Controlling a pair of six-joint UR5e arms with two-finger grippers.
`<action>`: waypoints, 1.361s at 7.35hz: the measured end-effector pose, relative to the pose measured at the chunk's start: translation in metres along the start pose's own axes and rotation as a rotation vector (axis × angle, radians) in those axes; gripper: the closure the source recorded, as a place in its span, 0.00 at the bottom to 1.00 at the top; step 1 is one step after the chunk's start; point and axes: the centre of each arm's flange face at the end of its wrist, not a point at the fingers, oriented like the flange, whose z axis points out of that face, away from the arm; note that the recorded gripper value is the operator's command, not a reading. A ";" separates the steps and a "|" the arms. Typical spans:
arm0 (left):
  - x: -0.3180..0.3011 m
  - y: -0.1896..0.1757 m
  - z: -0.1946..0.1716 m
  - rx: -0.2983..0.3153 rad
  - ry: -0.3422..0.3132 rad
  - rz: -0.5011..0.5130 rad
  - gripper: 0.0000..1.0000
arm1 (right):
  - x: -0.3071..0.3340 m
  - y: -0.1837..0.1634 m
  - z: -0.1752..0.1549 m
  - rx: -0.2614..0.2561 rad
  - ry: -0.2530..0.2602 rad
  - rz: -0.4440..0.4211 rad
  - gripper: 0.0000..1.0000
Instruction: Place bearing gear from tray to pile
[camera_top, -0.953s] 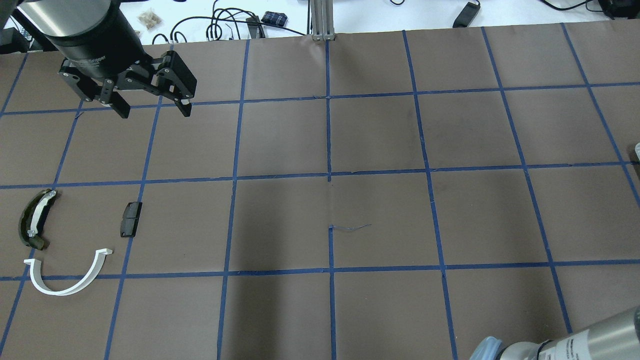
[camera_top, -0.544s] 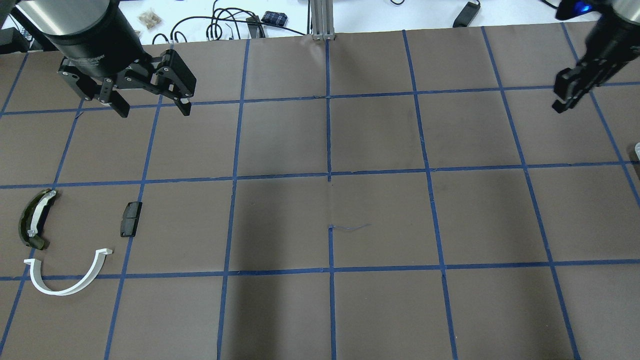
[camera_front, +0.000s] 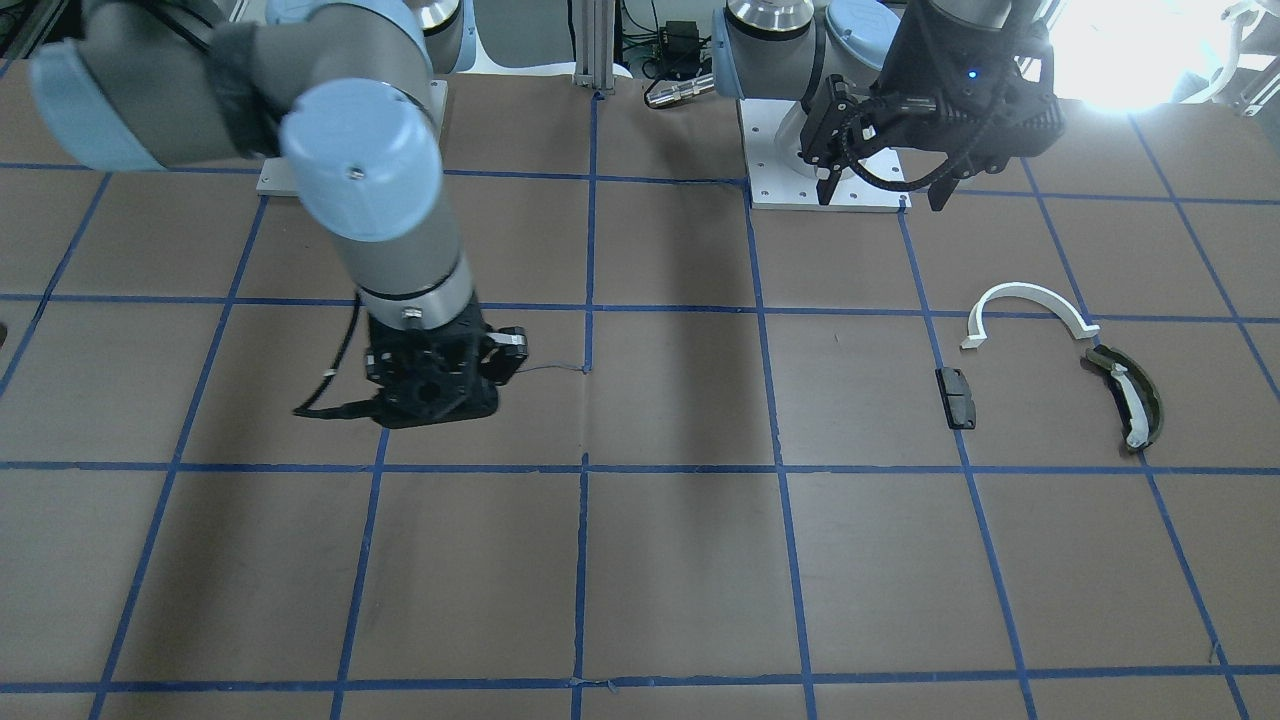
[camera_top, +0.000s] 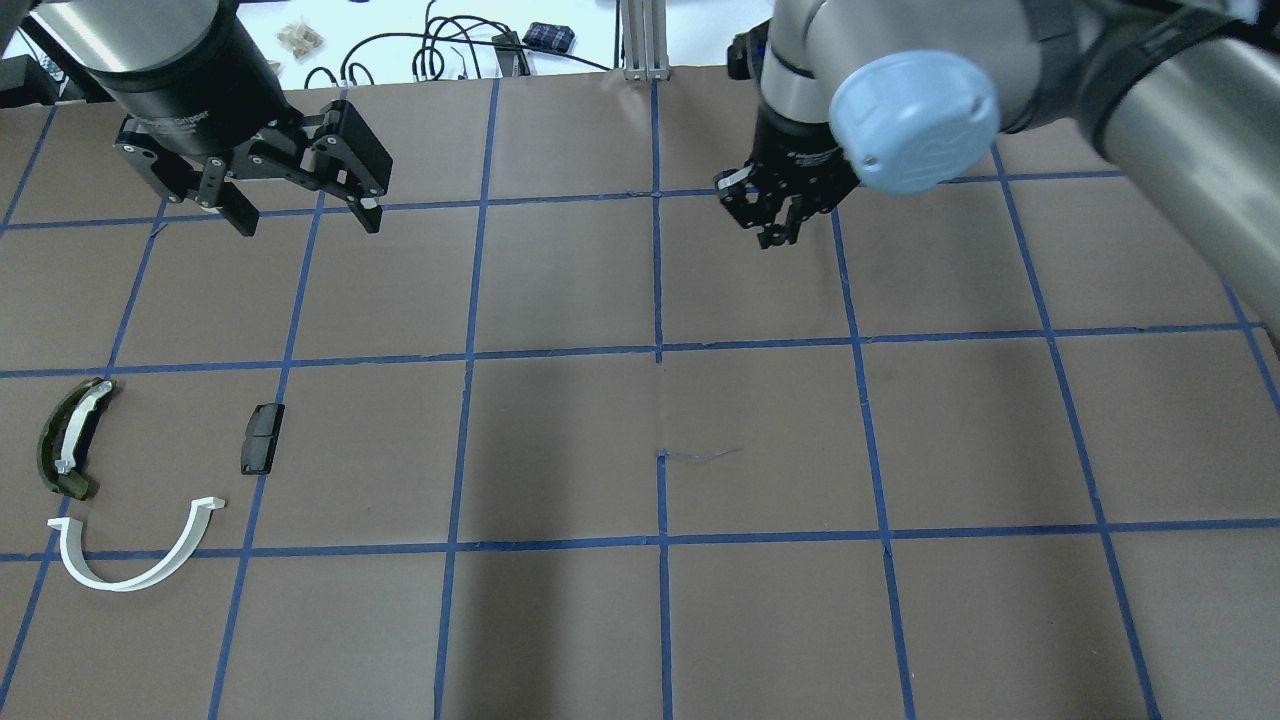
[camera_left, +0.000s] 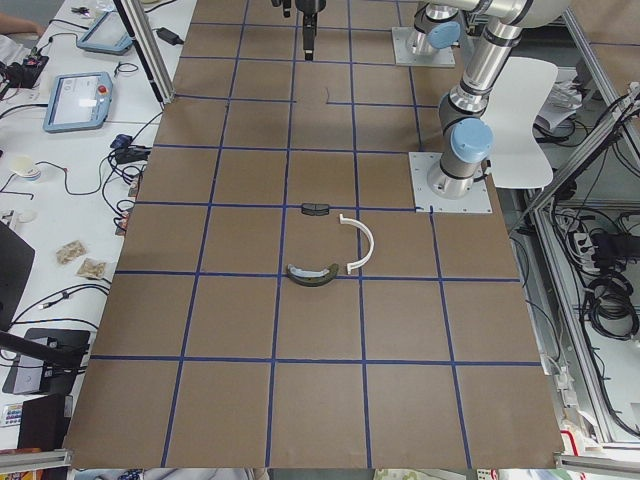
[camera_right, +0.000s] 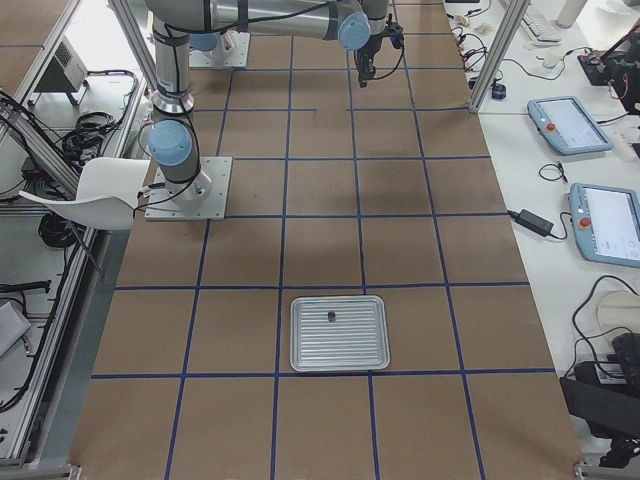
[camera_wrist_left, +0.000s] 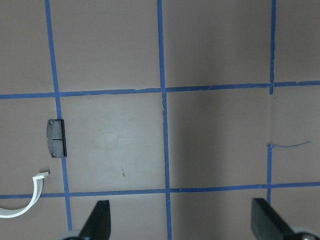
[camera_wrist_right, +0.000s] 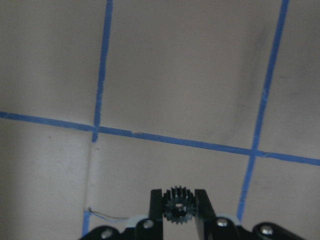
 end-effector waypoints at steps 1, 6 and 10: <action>0.000 0.001 0.000 0.000 0.000 0.000 0.00 | -0.035 0.002 0.038 0.009 -0.009 0.007 1.00; 0.006 0.004 -0.004 0.007 -0.006 0.015 0.00 | -0.103 0.014 0.146 0.052 -0.073 -0.073 0.00; 0.010 -0.018 0.029 -0.042 0.009 0.008 0.00 | -0.002 0.001 0.044 0.083 -0.047 -0.114 0.00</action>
